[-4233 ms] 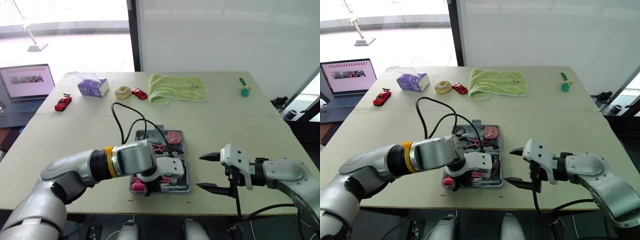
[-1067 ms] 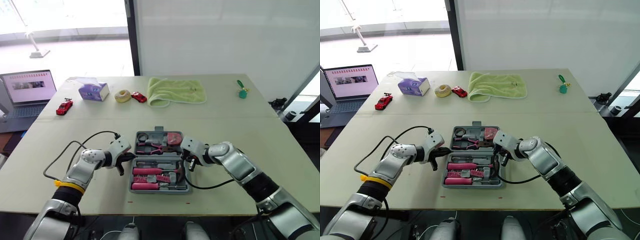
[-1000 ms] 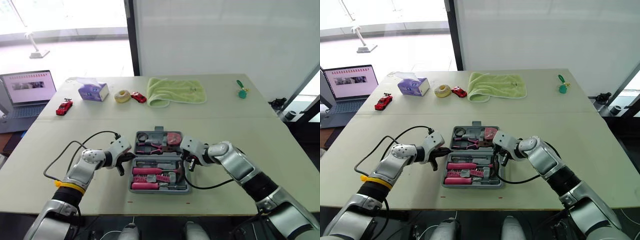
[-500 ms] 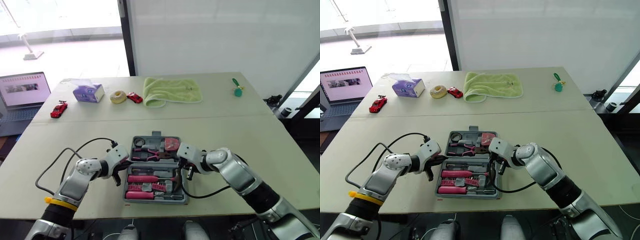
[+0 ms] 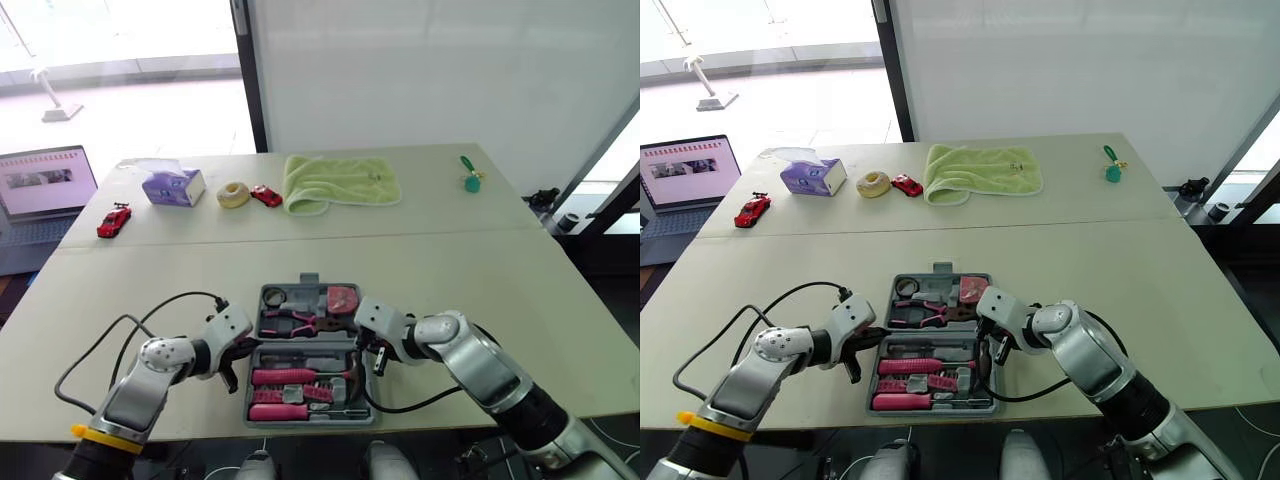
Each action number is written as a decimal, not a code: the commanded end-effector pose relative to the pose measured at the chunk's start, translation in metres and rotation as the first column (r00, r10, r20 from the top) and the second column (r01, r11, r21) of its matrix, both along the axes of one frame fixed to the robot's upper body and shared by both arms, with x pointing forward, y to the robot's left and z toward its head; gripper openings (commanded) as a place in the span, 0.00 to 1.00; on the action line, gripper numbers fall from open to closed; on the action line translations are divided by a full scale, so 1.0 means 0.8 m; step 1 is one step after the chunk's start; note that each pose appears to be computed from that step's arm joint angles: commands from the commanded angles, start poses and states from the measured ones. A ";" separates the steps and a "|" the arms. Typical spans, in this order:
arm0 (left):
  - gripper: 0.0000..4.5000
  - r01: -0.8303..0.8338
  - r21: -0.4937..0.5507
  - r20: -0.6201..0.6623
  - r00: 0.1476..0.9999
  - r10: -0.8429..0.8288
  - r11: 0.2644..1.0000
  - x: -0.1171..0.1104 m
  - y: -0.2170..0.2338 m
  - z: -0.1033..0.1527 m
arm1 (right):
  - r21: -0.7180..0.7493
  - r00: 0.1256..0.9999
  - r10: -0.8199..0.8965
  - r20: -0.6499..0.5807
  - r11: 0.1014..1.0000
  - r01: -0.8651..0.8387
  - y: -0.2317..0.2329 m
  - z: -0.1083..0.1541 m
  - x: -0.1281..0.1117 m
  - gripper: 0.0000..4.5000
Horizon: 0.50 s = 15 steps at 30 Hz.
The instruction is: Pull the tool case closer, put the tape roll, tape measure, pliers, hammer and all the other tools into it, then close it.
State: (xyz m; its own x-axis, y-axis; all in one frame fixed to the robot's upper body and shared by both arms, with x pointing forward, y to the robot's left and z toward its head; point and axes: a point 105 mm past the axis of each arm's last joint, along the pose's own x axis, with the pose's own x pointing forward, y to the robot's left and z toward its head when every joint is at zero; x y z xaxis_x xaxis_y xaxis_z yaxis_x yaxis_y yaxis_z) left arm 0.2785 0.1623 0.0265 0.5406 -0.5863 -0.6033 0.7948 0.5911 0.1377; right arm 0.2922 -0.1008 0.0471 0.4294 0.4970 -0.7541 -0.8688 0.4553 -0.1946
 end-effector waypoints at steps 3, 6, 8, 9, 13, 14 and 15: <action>0.00 0.008 -0.016 -0.143 0.990 -0.010 1.000 -0.037 -0.004 -0.031 | 0.048 0.997 0.065 0.028 0.997 -0.066 0.023 0.012 -0.002 0.02; 0.00 0.002 0.006 -0.136 0.991 -0.001 1.000 -0.034 0.003 -0.033 | 0.053 0.997 0.077 0.017 0.996 -0.077 0.026 0.012 -0.006 0.02; 0.00 0.001 0.012 -0.129 0.992 0.000 1.000 -0.031 0.004 -0.033 | 0.052 0.997 0.078 0.016 0.996 -0.079 0.027 0.012 -0.007 0.02; 0.00 -0.003 0.005 -0.125 0.992 0.004 1.000 -0.028 0.003 -0.031 | 0.052 0.997 0.077 0.015 0.996 -0.077 0.026 0.012 -0.007 0.02; 0.00 -0.006 0.003 -0.096 0.995 0.007 1.000 -0.014 0.001 -0.028 | 0.046 0.998 0.065 0.012 0.997 -0.065 0.021 0.012 -0.007 0.02; 0.00 -0.004 0.009 -0.088 0.996 0.005 1.000 -0.010 0.002 -0.029 | 0.046 0.998 0.061 0.010 0.997 -0.061 0.020 0.012 -0.007 0.02; 0.00 -0.001 0.012 -0.084 0.996 0.002 1.000 -0.008 0.001 -0.029 | 0.045 0.998 0.060 0.010 0.997 -0.061 0.019 0.013 -0.007 0.02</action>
State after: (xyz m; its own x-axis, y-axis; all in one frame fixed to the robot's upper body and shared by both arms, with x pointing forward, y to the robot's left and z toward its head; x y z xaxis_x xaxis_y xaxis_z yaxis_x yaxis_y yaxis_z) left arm 0.2779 0.1636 0.0245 0.5283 -0.5977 -0.6030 0.7995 0.5893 0.1164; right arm 0.2926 -0.1023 0.0473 0.4295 0.4893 -0.7590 -0.8657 0.4623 -0.1919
